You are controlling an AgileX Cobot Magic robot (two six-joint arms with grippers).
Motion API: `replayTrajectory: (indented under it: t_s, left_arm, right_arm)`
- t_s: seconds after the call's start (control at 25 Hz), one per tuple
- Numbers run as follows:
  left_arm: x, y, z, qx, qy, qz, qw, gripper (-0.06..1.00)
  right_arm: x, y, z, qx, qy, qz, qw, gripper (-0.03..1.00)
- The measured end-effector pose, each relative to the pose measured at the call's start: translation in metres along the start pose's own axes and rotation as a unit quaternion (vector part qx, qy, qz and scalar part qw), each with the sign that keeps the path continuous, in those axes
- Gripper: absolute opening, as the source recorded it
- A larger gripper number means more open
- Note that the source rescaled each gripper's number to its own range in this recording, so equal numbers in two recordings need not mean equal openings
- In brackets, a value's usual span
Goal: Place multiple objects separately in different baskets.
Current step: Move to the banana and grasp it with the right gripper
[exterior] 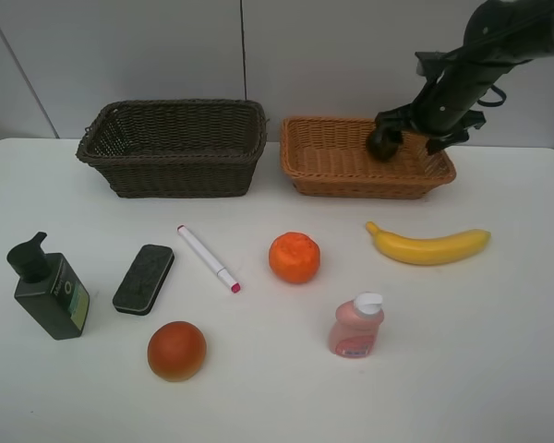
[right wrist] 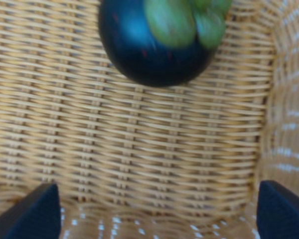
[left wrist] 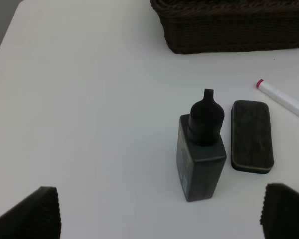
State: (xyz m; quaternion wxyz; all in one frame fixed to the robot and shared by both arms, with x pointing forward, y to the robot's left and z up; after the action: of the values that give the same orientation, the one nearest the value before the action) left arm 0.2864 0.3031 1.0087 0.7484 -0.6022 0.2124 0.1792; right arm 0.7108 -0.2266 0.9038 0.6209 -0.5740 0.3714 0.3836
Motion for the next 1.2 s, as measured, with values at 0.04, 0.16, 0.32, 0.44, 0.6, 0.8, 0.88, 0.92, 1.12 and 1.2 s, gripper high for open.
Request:
replayTrajectory:
  t_s: [0.04,0.16,0.32,0.44,0.6,0.8,0.88,0.92,1.12,1.2]
  left_arm:
    - [0.000,0.000,0.000,0.000,0.000,0.000,1.000,1.00]
    - [0.000,0.000,0.000,0.000,0.000,0.000,1.000,1.00]
    - [0.000,0.000,0.000,0.000,0.000,0.000,1.000,1.00]
    - [0.000,0.000,0.000,0.000,0.000,0.000,1.000,1.00]
    - [0.000,0.000,0.000,0.000,0.000,0.000,1.000,1.00]
    - [0.000,0.000,0.000,0.000,0.000,0.000,1.000,1.00]
    - [0.000,0.000,0.000,0.000,0.000,0.000,1.000,1.00]
    - [0.000,0.000,0.000,0.000,0.000,0.000,1.000,1.00]
    - [0.000,0.000,0.000,0.000,0.000,0.000,1.000,1.00]
    - [0.000,0.000,0.000,0.000,0.000,0.000,1.000,1.00]
  right_arm:
    - [-0.011,-0.002,-0.001,-0.014,0.004,-0.003,1.000,0.98]
    - [-0.047,-0.002,-0.005,-0.083,0.017,0.002,0.996,0.98]
    - [-0.102,0.014,-0.001,-0.232,0.019,0.036,0.972,0.98]
    - [-0.136,0.027,0.012,-0.306,0.001,0.049,0.951,0.98]
    - [-0.152,0.043,0.029,-0.361,-0.014,0.071,0.930,0.98]
    - [-0.140,0.063,0.033,-0.401,0.001,0.103,0.910,0.98]
    - [-0.129,0.079,0.030,-0.416,-0.004,0.132,0.900,0.98]
    - [-0.124,0.088,0.027,-0.424,-0.007,0.149,0.893,0.98]
    - [-0.094,0.123,0.018,-0.454,-0.018,0.179,0.873,0.98]
    - [-0.082,0.127,0.018,-0.461,-0.019,0.163,0.872,0.98]
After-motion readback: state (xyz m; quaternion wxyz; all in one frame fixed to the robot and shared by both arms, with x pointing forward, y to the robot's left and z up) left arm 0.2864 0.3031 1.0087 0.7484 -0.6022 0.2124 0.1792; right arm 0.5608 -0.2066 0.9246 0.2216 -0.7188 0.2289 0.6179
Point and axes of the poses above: a point on each arm's last joint axis where the gripper is mounted, x pointing out along that axis toward the gripper, z along the wrist's bending axis when the last joint is at zero, y = z × x, the point moved 7 cm from there along x, pointing out along that axis toward the gripper, and after that the axes turned 12 degrees about x, right-handed, at the moved point
